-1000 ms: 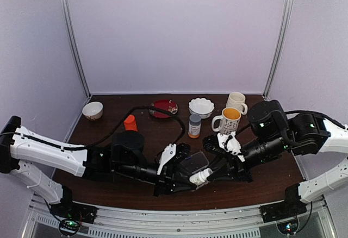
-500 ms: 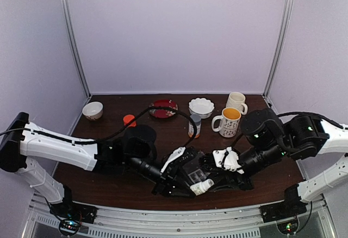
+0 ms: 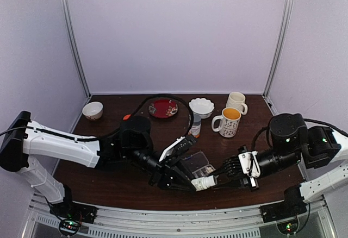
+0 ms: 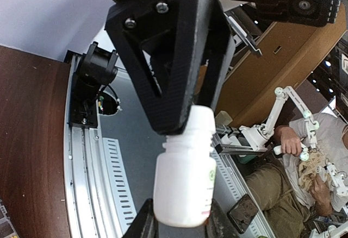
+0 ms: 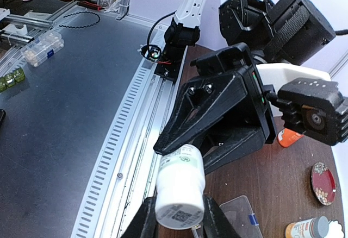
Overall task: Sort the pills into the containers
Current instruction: Screw the lid of the pill bottle onto the pill bottle.
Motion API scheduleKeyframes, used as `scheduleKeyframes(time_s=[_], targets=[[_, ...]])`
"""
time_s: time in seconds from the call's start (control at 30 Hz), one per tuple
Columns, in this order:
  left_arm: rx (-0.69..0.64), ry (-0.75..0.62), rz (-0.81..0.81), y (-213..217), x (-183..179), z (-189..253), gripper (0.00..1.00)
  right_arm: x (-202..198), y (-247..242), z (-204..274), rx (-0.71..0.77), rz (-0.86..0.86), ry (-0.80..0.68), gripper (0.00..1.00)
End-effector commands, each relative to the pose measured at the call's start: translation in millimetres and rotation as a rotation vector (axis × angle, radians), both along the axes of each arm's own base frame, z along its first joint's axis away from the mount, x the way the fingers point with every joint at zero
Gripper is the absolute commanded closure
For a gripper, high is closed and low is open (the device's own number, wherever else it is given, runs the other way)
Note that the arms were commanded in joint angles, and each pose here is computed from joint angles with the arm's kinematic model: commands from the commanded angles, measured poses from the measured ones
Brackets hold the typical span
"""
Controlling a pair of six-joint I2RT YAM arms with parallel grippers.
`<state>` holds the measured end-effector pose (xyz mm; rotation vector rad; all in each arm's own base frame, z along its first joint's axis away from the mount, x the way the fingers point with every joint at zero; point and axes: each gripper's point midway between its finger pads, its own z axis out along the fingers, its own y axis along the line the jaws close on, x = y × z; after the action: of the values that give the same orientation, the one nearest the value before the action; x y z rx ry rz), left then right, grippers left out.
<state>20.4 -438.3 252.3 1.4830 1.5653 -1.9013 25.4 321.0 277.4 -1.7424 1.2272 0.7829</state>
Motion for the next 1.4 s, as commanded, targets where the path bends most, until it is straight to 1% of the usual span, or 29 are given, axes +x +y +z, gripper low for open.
scheduleKeyframes(time_s=[0.0,0.17,0.27,0.4,0.53,0.63,0.73,0.9,0.97,1.03,1.07,1.23,1.37], targets=[[-0.233,-0.051,0.033,-11.9,12.0,67.3,1.0,-0.6,9.6,-9.0,0.013,0.018,-0.066,1.0],[-0.218,-0.032,0.032,-17.1,13.8,66.1,1.0,2.3,9.2,-10.7,0.038,0.004,-0.117,1.0],[-0.185,-0.034,0.059,-20.8,18.4,62.2,1.0,1.6,9.5,-13.0,0.02,0.004,-0.101,1.0],[-0.12,-0.121,0.127,-22.5,28.8,52.8,1.0,-8.1,11.2,-20.3,-0.044,0.044,-0.039,1.0],[-0.07,-0.207,0.152,-22.1,34.8,51.7,1.0,-11.3,12.4,-28.8,-0.087,0.054,-0.008,1.0],[-0.067,-0.249,0.175,-21.7,39.1,56.1,1.0,-7.8,16.5,-22.7,-0.051,0.016,0.027,1.0],[-0.07,-0.295,0.24,-21.0,49.1,57.6,1.0,-4.7,22.6,-11.8,0.011,-0.027,0.086,1.0],[-0.085,-0.408,0.354,-12.8,66.2,56.4,1.0,9.4,28.5,-11.7,0.028,-0.135,0.183,1.0],[-0.093,-0.459,0.381,-10.0,70.6,57.0,1.0,21.0,30.6,-12.2,0.03,-0.212,0.251,1.0],[-0.083,-0.523,0.409,-8.0,77.4,55.0,1.0,30.2,33.2,-11.9,0.018,-0.251,0.349,1.0],[-0.08,-0.568,0.426,-7.4,82.0,55.0,1.0,35.4,35.5,-9.3,0.021,-0.289,0.433,1.0],[-0.083,-0.768,0.463,-1.5,95.1,52.4,1.0,35.3,49.4,-4.0,0.011,-0.298,0.618,1.0],[-0.057,-0.949,0.563,6.8,111.8,54.4,1.0,47.3,55.4,6.5,0.061,-0.371,0.765,1.0]])
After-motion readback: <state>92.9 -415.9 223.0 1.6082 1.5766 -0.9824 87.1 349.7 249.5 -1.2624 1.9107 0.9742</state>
